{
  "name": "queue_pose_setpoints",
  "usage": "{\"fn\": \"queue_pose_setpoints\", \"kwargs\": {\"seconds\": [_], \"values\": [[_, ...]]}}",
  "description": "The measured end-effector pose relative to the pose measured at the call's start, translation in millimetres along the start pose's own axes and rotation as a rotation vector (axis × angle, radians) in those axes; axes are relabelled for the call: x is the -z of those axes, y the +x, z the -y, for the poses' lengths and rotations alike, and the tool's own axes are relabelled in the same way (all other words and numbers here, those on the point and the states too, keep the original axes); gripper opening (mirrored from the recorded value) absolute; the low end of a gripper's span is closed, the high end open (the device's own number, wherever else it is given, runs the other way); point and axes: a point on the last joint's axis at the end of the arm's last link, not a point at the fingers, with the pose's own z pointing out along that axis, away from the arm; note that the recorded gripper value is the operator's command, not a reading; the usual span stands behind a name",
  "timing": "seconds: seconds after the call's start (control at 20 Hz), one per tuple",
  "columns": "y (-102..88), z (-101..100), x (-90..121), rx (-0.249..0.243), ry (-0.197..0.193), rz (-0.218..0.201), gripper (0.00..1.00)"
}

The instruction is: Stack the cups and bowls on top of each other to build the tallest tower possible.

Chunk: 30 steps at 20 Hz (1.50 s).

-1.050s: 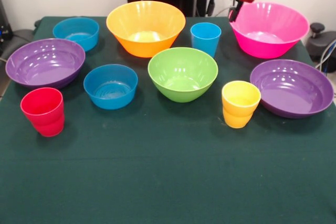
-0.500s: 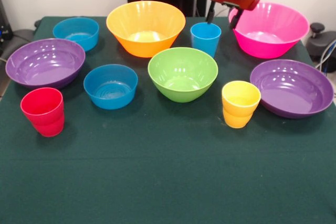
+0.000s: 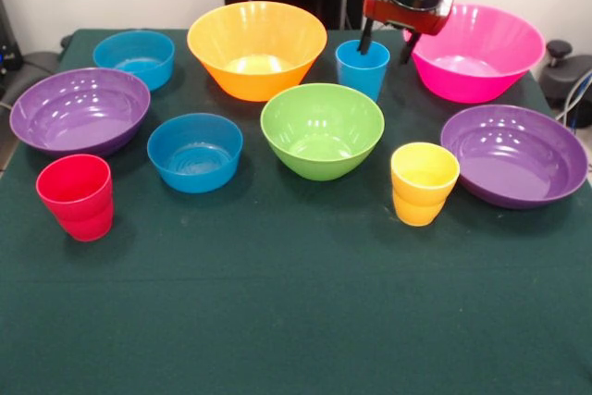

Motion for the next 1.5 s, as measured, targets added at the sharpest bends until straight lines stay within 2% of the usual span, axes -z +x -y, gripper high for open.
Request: {"fn": "queue_pose_setpoints", "kwargs": {"seconds": [0.25, 0.85, 0.9, 1.5], "values": [[-2.2, -2, -9, 0.002, -0.005, 0.022, 1.00], [-7.0, -6, -48, 0.010, -0.023, 0.100, 1.00], [-7.8, -5, -53, 0.008, -0.025, 0.105, 0.00], [-10.2, 0, -49, 0.000, -0.020, 0.115, 0.00]]}}
